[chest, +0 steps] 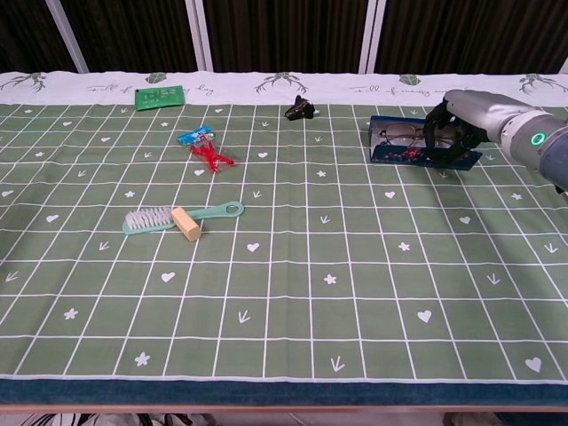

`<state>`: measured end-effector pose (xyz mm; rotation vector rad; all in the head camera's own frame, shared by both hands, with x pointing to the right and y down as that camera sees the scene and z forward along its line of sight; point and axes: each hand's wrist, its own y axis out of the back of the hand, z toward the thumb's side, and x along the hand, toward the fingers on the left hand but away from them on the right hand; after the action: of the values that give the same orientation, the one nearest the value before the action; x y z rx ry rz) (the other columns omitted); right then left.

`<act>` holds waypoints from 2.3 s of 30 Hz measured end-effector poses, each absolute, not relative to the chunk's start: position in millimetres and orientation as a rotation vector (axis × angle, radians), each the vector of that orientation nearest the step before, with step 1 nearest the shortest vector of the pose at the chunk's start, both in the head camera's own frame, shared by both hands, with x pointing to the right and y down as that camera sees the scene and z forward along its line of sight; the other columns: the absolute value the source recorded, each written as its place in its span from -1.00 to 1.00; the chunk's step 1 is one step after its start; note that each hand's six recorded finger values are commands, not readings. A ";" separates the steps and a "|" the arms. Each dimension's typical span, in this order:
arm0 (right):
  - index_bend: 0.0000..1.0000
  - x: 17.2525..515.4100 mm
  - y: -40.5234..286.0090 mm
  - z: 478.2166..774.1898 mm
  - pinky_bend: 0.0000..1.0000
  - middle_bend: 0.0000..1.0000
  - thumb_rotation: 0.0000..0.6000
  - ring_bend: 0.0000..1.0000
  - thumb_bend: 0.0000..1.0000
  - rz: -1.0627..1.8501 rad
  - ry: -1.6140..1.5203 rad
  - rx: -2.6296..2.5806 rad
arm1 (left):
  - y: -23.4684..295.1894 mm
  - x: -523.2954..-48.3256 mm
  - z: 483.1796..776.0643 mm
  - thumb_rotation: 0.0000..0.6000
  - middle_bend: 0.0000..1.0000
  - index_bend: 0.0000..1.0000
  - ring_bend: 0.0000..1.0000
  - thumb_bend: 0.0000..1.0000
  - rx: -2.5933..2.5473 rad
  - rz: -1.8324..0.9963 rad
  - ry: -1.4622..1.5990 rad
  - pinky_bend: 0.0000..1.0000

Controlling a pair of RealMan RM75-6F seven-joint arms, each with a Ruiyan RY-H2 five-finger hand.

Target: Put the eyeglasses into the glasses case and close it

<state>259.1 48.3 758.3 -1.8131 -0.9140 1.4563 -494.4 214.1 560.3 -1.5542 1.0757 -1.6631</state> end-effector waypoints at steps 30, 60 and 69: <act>0.32 250.1 102.1 695.0 -0.58 -0.43 1.00 -0.50 0.08 1.409 -0.750 -1.891 | 214.8 -491.8 560.8 1.00 -1.00 -0.88 -1.00 -0.36 -1.564 -1.657 1.072 -1.00; 0.40 225.6 58.2 695.2 -0.58 -0.51 1.00 -0.54 0.08 1.508 -0.690 -1.893 | 214.8 -493.0 560.1 1.00 -1.00 -0.88 -1.00 -0.36 -1.560 -1.659 1.074 -1.00; 0.40 228.5 46.4 703.5 -0.58 -0.53 1.00 -0.56 0.08 1.560 -0.691 -1.885 | 215.0 -493.4 560.2 1.00 -1.00 -0.88 -1.00 -0.36 -1.557 -1.662 1.072 -1.00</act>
<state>228.5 46.4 703.5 -1.8846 -0.6912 1.5601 -493.4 215.0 560.2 -1.5570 1.0724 -1.6621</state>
